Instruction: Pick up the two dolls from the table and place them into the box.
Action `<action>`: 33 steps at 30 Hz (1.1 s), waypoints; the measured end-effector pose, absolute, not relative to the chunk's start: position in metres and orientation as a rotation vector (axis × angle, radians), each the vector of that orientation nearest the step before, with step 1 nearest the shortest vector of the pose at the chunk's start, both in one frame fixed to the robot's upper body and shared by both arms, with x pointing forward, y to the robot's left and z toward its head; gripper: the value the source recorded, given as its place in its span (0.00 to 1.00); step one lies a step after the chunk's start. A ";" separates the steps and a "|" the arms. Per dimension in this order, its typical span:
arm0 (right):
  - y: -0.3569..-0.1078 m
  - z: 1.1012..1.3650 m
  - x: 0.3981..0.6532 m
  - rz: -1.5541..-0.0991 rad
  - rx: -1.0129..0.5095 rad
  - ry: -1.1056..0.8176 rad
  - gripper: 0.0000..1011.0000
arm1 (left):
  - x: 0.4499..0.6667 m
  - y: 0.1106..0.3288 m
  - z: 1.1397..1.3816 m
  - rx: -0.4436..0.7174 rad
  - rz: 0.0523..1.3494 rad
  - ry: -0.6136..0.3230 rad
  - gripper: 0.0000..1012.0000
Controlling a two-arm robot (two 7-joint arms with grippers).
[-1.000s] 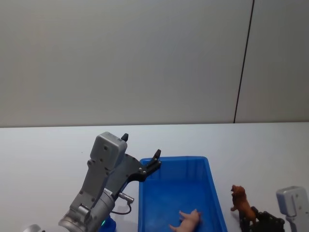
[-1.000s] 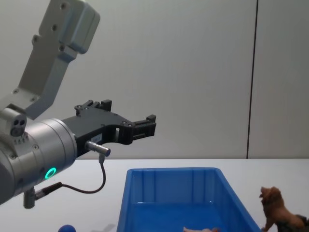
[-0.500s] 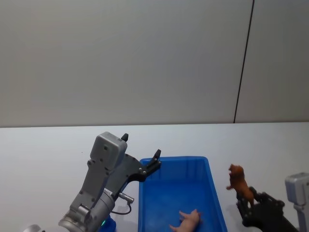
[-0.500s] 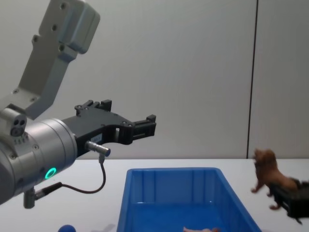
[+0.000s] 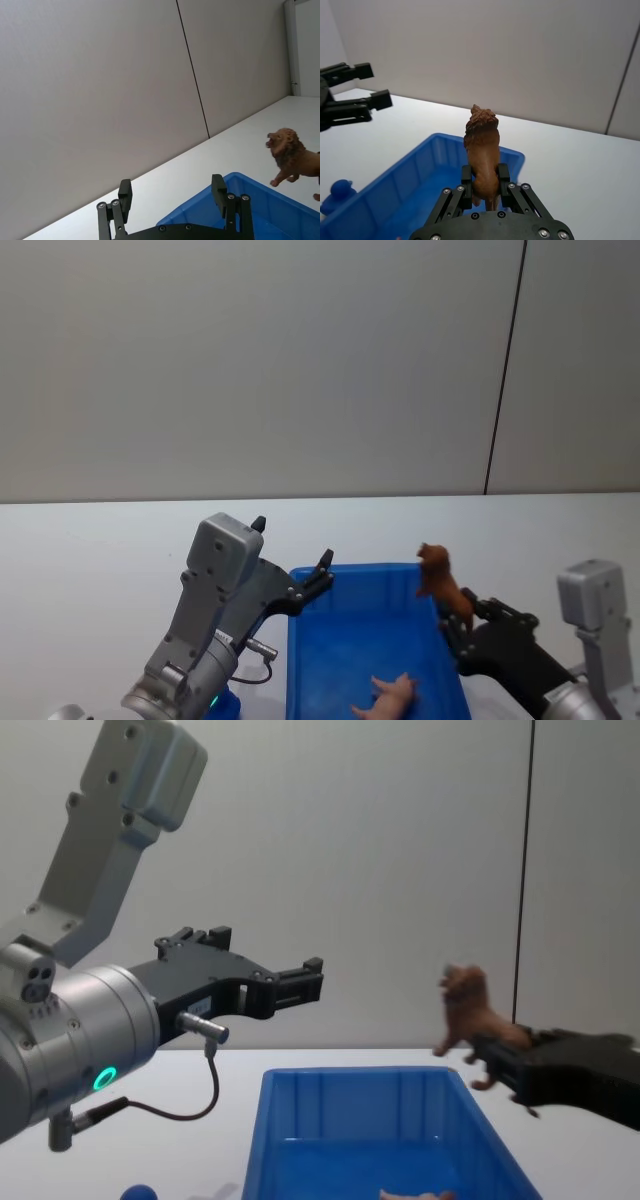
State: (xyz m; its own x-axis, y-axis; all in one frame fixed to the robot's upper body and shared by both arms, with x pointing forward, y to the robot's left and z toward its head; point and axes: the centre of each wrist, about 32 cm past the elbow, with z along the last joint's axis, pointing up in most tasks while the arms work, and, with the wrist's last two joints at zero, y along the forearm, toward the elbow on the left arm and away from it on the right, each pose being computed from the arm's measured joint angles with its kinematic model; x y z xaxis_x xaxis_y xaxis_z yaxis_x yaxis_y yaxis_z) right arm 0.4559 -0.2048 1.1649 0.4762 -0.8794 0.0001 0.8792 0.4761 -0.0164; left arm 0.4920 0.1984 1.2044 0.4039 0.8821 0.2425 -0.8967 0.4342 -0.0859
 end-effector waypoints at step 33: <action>-0.190 1.160 0.471 -1.095 -0.014 0.002 0.99 | 0.492 0.198 1.204 0.061 1.124 -0.268 0.99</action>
